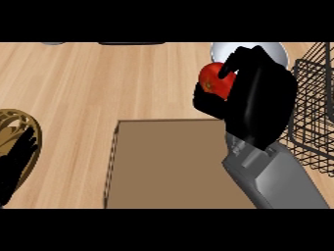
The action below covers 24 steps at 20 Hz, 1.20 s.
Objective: Pick the tomato from the tray and place it in the tiered basket
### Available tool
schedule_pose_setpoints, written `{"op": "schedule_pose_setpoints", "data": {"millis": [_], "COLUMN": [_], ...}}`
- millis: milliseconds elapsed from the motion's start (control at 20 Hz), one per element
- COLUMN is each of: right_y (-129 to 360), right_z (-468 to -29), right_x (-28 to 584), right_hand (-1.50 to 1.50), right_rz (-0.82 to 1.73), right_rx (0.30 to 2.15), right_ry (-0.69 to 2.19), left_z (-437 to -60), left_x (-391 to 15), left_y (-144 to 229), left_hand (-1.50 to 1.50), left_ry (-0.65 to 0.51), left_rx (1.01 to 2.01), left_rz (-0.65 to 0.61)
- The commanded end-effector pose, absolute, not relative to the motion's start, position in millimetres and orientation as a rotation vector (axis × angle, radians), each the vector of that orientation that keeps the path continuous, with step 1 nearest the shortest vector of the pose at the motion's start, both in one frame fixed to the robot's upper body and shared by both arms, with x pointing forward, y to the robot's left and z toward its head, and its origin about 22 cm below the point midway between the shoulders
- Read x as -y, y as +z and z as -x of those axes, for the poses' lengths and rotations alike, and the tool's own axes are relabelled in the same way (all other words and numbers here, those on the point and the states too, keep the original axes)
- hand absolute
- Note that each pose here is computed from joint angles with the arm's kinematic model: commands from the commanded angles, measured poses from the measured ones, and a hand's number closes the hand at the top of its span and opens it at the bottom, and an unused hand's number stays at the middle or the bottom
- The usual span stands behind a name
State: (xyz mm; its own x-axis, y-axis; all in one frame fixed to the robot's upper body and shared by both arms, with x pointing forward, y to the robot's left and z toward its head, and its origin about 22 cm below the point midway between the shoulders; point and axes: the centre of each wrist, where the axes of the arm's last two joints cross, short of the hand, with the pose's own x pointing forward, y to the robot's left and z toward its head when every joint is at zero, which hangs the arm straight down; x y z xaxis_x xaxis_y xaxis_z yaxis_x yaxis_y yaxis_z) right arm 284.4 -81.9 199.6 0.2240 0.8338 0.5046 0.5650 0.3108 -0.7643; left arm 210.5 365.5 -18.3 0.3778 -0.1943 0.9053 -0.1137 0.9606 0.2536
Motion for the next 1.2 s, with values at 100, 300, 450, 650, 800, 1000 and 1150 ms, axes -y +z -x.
{"op": "schedule_pose_setpoints", "data": {"millis": [100,300,450,650,800,1000,1150], "right_y": [221,237,221,219,231,219,208], "right_z": [-302,-336,-334,-346,-365,-379,-373], "right_x": [131,171,193,243,264,269,299], "right_hand": [1.50,1.50,1.50,1.50,1.50,1.50,1.50], "right_rz": [1.443,1.460,1.306,1.286,1.268,1.265,1.695], "right_rx": [1.287,1.296,1.463,1.474,1.494,1.467,1.166], "right_ry": [0.203,0.209,0.024,0.008,0.021,0.024,0.491], "left_z": [-226,-225,-219,-210,-228,-206,-218], "left_x": [-348,-349,-344,-365,-354,-373,-355], "left_y": [-15,-19,-26,-11,-20,-5,-16], "left_hand": [0.00,0.00,0.00,0.00,0.00,0.00,0.00], "left_ry": [-0.066,-0.077,-0.086,-0.063,-0.079,-0.070,-0.060], "left_rx": [1.204,1.204,1.198,1.197,1.214,1.207,1.204], "left_rz": [-0.277,-0.281,-0.291,-0.282,-0.286,-0.285,-0.299]}}
